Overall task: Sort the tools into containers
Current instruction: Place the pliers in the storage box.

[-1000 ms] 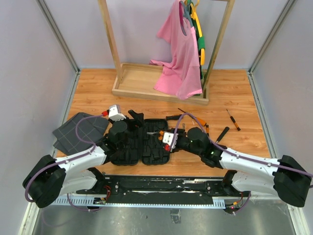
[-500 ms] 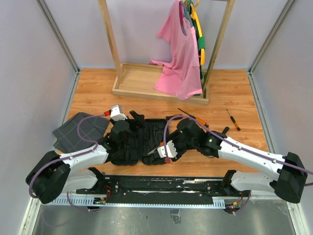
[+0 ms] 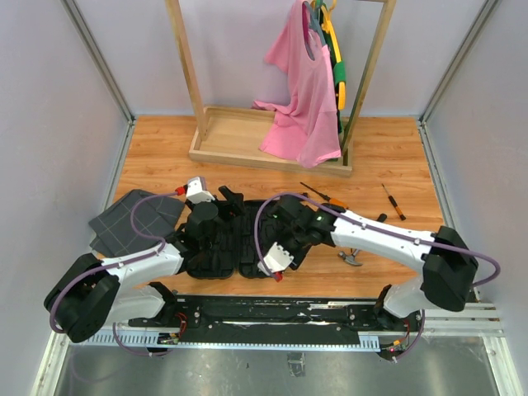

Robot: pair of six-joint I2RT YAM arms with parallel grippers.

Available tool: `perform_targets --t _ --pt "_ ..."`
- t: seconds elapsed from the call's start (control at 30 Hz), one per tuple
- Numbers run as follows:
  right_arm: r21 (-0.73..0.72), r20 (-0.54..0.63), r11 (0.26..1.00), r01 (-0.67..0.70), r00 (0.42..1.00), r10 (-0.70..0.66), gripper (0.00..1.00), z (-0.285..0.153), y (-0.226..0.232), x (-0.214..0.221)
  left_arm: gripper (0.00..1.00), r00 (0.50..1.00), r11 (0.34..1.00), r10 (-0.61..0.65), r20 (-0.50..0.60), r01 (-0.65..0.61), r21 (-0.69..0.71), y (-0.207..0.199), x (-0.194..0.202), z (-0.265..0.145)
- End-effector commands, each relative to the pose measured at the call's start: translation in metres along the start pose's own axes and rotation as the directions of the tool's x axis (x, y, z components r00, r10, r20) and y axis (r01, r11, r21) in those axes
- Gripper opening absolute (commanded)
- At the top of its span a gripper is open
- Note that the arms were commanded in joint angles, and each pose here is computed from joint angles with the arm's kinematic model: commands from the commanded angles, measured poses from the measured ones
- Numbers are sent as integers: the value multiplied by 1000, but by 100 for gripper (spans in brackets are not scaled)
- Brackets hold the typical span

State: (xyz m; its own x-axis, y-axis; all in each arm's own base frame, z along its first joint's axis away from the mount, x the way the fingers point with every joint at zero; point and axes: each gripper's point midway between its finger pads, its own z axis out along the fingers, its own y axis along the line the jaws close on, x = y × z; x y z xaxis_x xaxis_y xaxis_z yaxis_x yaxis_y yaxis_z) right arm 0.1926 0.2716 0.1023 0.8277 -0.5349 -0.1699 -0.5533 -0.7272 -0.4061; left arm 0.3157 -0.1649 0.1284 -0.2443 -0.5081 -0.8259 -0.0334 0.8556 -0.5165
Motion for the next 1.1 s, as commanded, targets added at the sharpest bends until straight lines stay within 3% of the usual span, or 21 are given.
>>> perform_targets --t 0.0,0.3,0.5,0.63,0.8,0.87,1.07 --pt "-112 -84 978 179 978 -188 8 3 -4 7 93 999 1000 -27 34 27 5 -8 -14 5" --pt "-223 -218 947 231 935 -280 16 26 -20 36 93 999 1000 -27 36 27 10 -9 -15 4" --pt "-271 -246 935 228 923 -297 30 40 -23 45 93 999 1000 -28 38 28 13 -10 -17 3" --pt "-252 -199 942 223 940 -276 51 44 -25 36 93 999 999 -30 39 29 15 -10 -17 3" --pt "-268 -218 939 214 936 -276 57 46 -21 40 93 999 999 -31 35 31 22 -11 -16 3" --pt "-271 -217 939 212 937 -274 71 47 -20 40 93 999 999 -32 32 31 25 -12 -15 3" --pt "-263 -215 943 202 941 -262 76 45 -20 39 93 999 999 -34 30 33 32 -12 -14 2"
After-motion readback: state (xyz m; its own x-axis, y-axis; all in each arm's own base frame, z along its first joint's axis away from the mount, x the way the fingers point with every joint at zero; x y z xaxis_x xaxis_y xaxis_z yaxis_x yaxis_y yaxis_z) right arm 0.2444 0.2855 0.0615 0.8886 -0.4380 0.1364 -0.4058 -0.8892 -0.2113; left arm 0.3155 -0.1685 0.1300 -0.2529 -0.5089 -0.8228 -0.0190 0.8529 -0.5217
